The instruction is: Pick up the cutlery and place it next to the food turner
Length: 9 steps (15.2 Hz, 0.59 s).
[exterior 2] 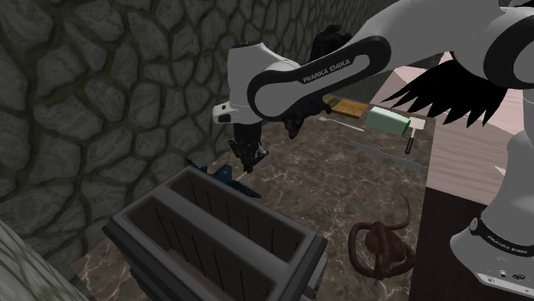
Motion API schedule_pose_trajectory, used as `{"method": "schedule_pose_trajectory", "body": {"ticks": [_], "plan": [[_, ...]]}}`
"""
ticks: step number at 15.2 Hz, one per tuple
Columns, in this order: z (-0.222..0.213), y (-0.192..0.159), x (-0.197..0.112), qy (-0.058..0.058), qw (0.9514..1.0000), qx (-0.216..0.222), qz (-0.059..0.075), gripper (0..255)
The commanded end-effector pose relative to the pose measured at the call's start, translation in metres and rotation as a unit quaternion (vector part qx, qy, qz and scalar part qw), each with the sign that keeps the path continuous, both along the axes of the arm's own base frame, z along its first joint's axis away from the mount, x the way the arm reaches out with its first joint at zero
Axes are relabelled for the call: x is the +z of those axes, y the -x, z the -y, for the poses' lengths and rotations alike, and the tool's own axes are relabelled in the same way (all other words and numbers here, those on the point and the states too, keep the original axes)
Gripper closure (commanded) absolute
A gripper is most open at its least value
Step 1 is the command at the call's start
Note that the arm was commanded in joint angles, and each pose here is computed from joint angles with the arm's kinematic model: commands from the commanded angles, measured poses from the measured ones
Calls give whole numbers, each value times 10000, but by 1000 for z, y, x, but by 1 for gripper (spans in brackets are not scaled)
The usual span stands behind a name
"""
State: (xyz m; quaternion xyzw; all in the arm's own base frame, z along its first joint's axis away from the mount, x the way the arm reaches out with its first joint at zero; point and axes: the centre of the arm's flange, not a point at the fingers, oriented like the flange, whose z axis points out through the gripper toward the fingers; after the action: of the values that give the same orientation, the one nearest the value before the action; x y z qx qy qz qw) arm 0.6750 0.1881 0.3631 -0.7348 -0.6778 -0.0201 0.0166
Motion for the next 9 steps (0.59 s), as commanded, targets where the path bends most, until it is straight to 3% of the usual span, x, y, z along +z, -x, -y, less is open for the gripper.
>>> {"method": "schedule_pose_trajectory", "body": {"ticks": [1, 9], "plan": [[0, 0, 11, 0, 10000, 0, 0, 255], [0, 0, 54, 0, 10000, 0, 0, 255]]}}
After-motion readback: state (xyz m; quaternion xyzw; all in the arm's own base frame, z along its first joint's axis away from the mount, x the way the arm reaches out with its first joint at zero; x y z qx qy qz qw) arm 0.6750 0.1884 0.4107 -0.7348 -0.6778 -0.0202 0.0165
